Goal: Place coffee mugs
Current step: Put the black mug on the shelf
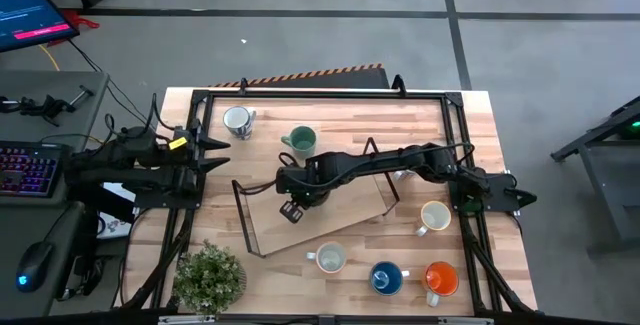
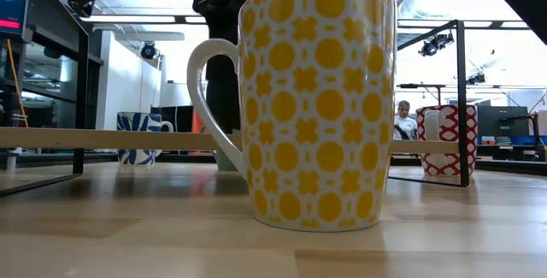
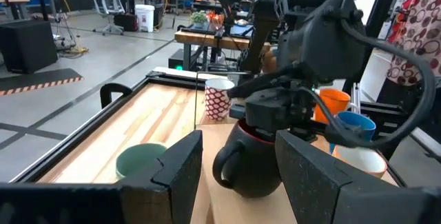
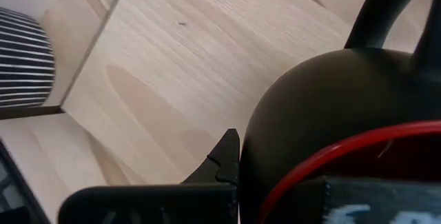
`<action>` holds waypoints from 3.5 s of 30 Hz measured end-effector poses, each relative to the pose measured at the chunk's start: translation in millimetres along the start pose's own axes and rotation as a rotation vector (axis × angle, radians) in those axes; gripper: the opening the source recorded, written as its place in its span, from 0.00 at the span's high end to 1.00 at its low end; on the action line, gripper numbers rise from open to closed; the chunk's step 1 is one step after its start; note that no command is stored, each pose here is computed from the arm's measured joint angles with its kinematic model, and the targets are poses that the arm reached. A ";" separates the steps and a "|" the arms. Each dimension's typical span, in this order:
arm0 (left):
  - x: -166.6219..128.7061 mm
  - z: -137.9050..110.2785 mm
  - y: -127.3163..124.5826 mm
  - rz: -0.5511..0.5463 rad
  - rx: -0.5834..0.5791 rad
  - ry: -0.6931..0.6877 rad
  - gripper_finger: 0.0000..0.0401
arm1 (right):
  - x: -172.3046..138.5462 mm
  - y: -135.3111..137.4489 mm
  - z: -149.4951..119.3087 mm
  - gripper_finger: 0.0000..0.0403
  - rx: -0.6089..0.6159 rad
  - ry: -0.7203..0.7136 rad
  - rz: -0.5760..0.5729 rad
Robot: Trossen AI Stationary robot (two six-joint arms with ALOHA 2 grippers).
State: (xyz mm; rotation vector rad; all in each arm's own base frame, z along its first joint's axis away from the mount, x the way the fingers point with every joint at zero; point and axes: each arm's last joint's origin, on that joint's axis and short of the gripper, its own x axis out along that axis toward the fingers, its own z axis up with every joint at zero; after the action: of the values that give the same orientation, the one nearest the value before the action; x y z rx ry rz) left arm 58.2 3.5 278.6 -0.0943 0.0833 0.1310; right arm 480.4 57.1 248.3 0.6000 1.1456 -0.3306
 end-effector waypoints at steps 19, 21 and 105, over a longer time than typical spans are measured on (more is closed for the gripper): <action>0.0 -1.4 0.1 0.001 0.009 0.014 0.56 | 2.2 1.8 2.9 0.86 -0.005 -0.038 0.005; 0.0 -1.7 0.2 0.002 0.010 0.017 0.56 | 0.0 2.8 3.7 0.85 -0.021 -0.043 0.009; -0.1 -2.4 0.2 0.002 0.002 0.024 0.56 | -28.5 -12.8 -13.8 0.97 -0.023 -0.085 -0.229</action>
State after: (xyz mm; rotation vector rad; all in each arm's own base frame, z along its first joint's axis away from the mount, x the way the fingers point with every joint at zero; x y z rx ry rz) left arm 57.9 3.4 276.3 -0.0934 0.1078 0.1316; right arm 452.1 53.5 267.1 0.4306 1.1363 -0.5334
